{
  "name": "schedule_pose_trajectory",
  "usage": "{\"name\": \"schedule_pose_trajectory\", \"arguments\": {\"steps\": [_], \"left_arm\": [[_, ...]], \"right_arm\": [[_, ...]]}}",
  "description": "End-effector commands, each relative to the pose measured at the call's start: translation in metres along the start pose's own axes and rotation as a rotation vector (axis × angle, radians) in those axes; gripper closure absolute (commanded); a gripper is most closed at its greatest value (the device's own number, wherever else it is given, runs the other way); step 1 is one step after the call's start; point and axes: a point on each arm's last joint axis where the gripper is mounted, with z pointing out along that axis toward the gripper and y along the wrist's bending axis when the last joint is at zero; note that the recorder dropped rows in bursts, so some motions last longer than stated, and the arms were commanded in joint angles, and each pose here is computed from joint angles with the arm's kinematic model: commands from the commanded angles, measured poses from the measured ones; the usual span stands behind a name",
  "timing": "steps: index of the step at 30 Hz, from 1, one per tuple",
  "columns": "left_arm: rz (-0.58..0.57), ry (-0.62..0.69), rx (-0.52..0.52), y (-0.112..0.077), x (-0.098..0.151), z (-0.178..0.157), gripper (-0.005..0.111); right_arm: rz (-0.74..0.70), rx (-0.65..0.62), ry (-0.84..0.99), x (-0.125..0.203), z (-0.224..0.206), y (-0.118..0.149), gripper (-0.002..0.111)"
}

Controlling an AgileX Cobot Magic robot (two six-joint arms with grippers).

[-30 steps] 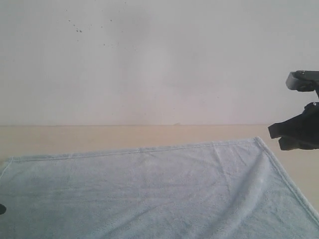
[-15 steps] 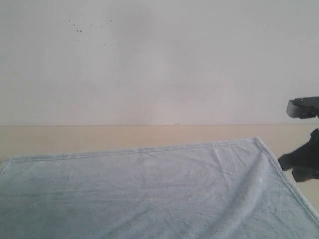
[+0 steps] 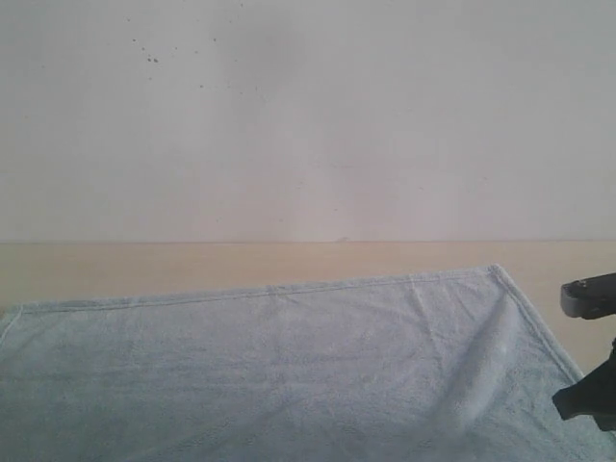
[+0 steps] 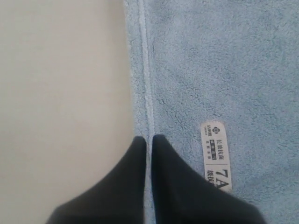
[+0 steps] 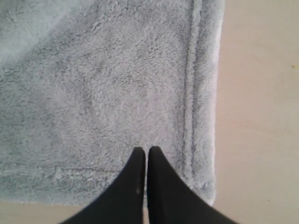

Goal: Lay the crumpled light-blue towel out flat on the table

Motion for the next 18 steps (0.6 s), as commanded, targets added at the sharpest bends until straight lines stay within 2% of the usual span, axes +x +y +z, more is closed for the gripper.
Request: {"name": "schedule_pose_trajectory", "arguments": {"steps": [1, 18], "left_arm": [[-0.023, -0.025, 0.021, -0.001, -0.002, -0.002, 0.103], [-0.033, -0.037, 0.039, -0.002, -0.004, -0.002, 0.103]], "right_arm": [[0.009, 0.015, 0.001, 0.001, 0.019, -0.003, 0.107], [0.001, 0.026, 0.099, 0.011, 0.038, -0.005, 0.107]]}}
